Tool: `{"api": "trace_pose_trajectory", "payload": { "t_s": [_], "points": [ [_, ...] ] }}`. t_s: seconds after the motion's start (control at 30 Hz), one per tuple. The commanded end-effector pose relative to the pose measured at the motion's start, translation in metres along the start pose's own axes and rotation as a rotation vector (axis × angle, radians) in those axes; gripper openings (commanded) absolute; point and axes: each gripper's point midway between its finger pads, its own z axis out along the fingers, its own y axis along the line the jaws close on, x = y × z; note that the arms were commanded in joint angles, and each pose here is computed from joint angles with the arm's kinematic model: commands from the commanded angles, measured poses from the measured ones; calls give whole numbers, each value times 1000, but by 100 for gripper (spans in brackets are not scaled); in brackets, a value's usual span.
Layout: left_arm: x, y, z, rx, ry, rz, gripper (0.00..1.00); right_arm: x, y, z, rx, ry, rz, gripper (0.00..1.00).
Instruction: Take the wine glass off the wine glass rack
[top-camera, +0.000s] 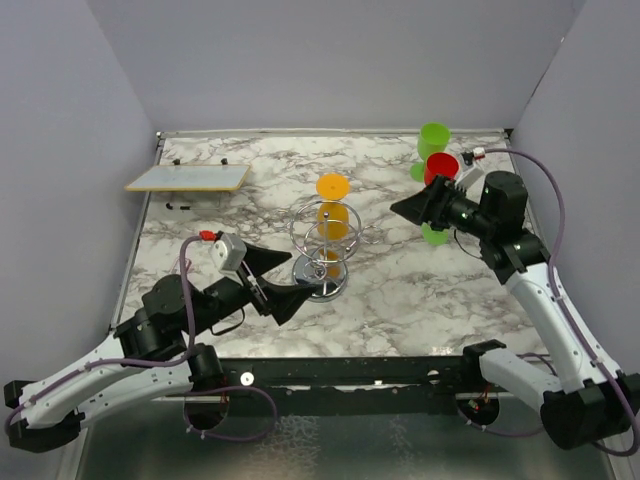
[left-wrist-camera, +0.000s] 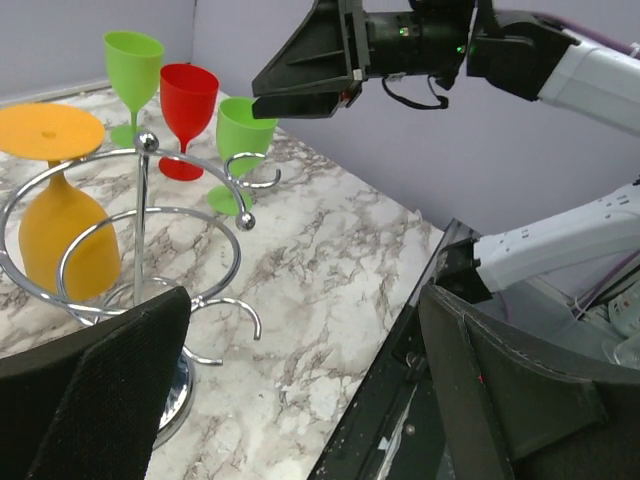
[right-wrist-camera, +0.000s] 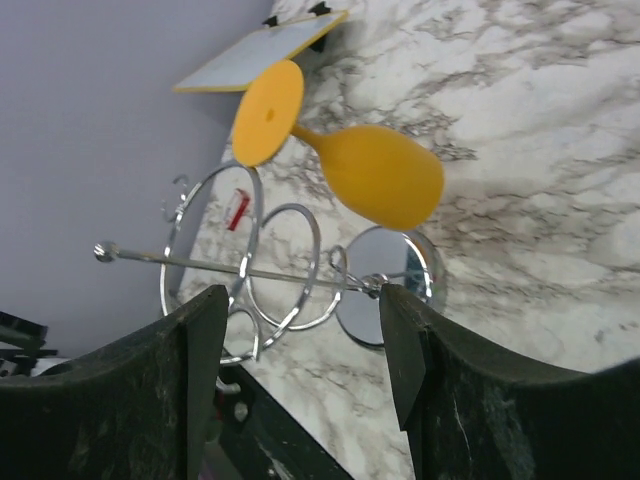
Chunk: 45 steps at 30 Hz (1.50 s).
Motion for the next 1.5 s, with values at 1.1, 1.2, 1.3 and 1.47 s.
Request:
{"api": "trace_pose_trajectory", "payload": {
  "t_s": [1.1, 1.2, 1.3, 1.47],
  "points": [
    [-149, 17, 128, -220, 66, 185, 99, -57, 49, 1, -58, -139, -24, 62],
    [-158, 51, 145, -189, 67, 53, 99, -59, 47, -15, -17, -182, -58, 62],
    [-162, 82, 152, -204, 56, -44, 99, -60, 45, -28, 10, -213, -89, 63],
    [-142, 134, 147, -266, 92, -295, 99, -59, 42, -40, 48, -224, -124, 64]
  ]
}}
